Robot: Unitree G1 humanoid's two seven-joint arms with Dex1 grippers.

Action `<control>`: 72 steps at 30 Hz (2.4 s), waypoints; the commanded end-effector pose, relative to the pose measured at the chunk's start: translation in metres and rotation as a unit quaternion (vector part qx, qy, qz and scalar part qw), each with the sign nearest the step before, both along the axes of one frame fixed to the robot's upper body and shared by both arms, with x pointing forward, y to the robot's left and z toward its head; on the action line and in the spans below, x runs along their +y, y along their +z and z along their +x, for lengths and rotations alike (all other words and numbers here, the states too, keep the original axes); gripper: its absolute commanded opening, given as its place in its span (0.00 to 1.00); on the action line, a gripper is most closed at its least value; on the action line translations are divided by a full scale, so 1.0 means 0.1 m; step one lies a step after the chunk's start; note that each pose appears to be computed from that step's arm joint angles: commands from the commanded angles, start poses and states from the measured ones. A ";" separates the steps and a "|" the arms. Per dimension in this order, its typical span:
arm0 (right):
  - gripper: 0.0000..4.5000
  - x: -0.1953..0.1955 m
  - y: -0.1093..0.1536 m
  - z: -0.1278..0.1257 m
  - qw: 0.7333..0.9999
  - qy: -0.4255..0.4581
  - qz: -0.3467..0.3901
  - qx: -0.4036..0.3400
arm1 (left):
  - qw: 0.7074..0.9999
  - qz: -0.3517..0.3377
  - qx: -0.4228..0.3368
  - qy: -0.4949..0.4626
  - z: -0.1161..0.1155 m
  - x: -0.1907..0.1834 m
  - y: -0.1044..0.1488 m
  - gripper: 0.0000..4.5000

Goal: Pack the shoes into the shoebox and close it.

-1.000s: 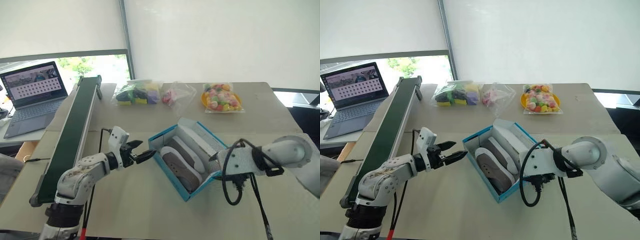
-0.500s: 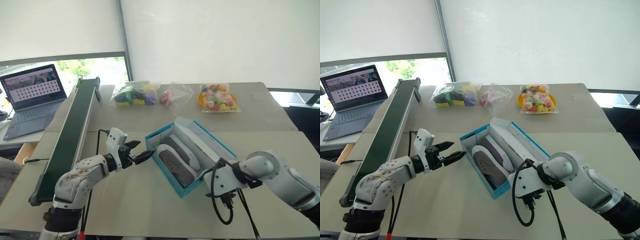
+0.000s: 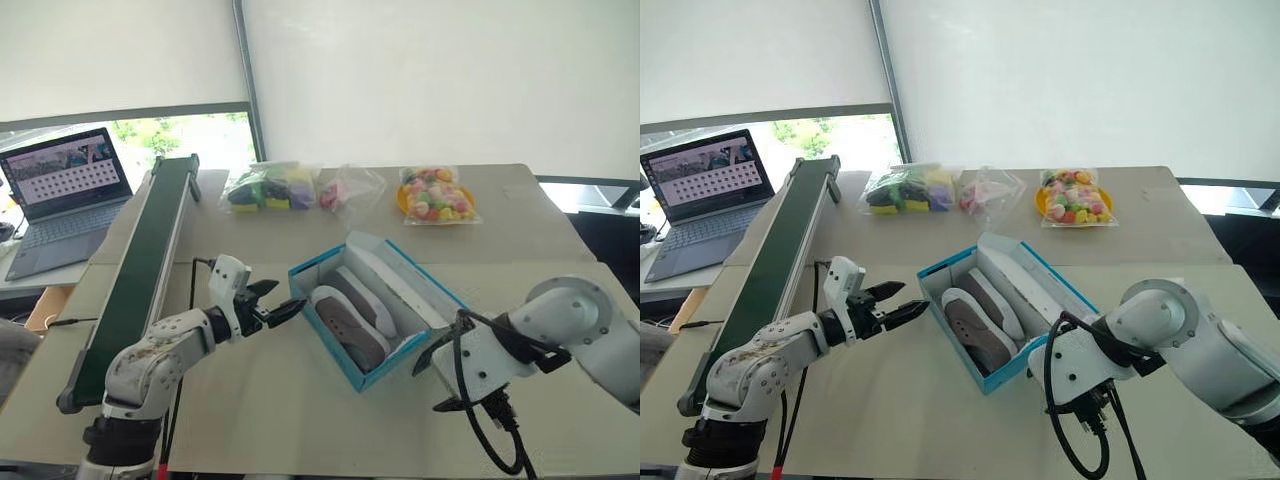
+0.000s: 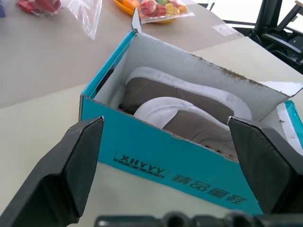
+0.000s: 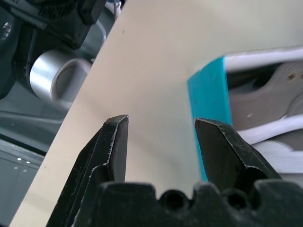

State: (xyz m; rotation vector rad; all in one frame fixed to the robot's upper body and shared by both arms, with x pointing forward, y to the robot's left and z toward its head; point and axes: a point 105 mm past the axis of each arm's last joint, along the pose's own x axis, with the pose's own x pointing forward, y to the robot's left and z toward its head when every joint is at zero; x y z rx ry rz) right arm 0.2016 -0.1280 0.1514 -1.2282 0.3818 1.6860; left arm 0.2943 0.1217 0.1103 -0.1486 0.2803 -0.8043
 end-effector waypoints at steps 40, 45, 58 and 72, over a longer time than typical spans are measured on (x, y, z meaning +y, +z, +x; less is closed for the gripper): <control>0.01 0.10 -0.76 0.93 0.937 -0.345 0.042 -0.037 | 1.000 -0.004 -0.019 0.023 -0.04 0.07 0.11 1.00; 0.01 0.12 -0.73 1.00 0.930 -0.355 0.066 -0.065 | 1.000 -0.005 -0.018 0.021 -0.04 0.06 0.12 1.00; 0.59 0.18 -0.27 0.93 0.930 -0.334 0.131 -0.083 | 1.000 -0.008 -0.016 0.018 -0.03 0.04 0.10 1.00; 0.28 0.21 0.17 0.39 0.848 -0.412 0.282 0.177 | 1.000 -0.008 -0.014 0.015 0.00 0.05 0.07 1.00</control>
